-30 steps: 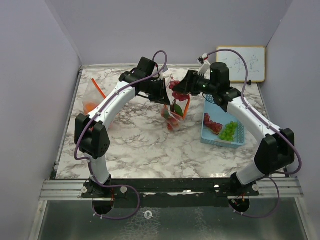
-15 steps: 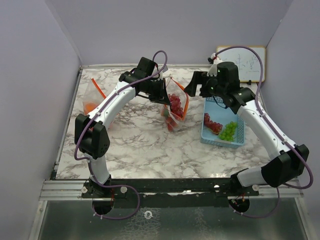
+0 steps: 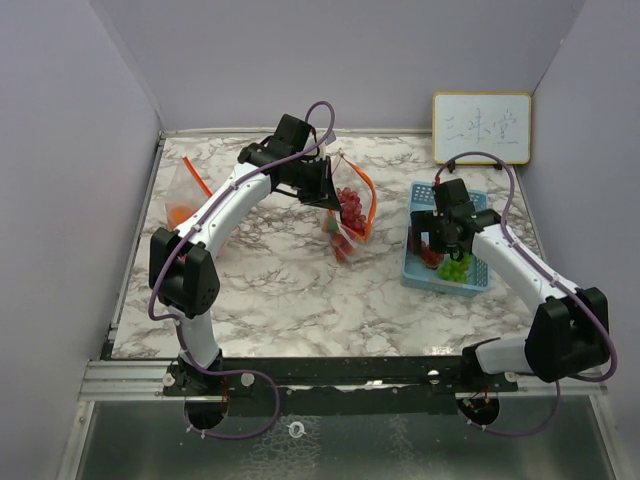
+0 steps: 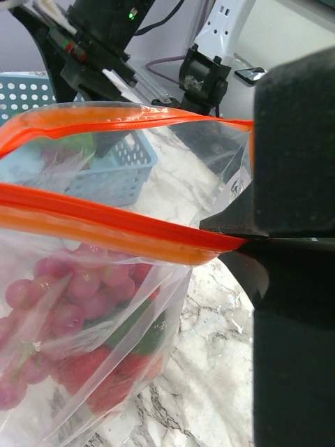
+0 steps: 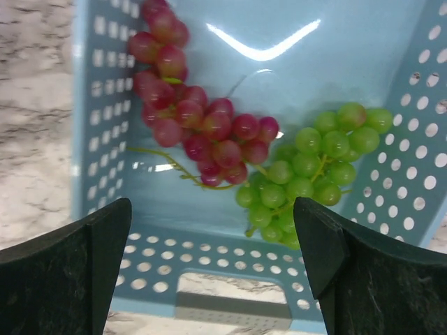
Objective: Place the food in the zip-top bag and seal the zipper
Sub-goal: Pick up the fake fruit from the bin.
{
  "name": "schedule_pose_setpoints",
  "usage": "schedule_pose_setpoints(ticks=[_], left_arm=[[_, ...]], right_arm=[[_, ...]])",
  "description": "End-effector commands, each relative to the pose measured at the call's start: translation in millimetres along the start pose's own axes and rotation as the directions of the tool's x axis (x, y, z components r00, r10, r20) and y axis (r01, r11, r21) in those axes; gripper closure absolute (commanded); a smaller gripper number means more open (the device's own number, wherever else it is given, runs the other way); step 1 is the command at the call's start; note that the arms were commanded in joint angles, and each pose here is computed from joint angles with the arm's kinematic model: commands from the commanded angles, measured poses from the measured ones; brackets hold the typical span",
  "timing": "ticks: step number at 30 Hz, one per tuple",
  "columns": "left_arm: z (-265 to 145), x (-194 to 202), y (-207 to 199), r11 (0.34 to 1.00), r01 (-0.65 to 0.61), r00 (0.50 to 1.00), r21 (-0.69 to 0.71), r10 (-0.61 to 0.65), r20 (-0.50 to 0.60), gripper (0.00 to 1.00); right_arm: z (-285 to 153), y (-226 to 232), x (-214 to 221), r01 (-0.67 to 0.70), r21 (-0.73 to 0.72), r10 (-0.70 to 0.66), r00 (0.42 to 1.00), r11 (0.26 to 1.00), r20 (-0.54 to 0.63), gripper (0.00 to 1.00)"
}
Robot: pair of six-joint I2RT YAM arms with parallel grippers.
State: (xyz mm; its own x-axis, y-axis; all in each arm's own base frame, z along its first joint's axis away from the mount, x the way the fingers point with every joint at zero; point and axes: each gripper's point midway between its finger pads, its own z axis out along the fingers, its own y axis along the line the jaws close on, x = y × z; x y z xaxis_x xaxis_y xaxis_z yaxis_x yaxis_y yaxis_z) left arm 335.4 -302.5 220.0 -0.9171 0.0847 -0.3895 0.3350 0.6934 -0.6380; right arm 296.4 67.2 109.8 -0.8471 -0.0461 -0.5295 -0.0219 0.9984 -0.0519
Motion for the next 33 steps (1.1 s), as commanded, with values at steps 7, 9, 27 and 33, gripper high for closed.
schedule_pose_setpoints(ticks=[7, 9, 27, 33], left_arm=[[-8.9, 0.1, -11.2, 0.999, -0.042, 0.999, 0.027, 0.042, 0.010, 1.00], [-8.8, 0.2, -11.4, 0.999, -0.043, 0.999, 0.028, 0.042, 0.008, 1.00], [-10.7, 0.2, -7.6, 0.999, -0.040, 0.999, 0.006, 0.040, 0.006, 1.00], [-5.2, -4.2, -7.1, 0.999, -0.036, 0.999, 0.012, 0.036, 0.004, 1.00]], right_arm=[[58.8, -3.4, -11.5, 0.049, -0.017, -0.048, 0.999, 0.999, 0.011, 0.00], [70.3, -1.1, -14.7, 0.067, -0.026, -0.067, 0.998, 0.997, 0.000, 0.00], [28.7, -4.6, -63.8, -0.004, -0.092, 0.014, 0.994, 0.996, 0.106, 0.98], [-95.0, 81.2, -143.6, 0.183, -0.556, 0.084, 0.904, 0.810, 0.420, 0.98]])
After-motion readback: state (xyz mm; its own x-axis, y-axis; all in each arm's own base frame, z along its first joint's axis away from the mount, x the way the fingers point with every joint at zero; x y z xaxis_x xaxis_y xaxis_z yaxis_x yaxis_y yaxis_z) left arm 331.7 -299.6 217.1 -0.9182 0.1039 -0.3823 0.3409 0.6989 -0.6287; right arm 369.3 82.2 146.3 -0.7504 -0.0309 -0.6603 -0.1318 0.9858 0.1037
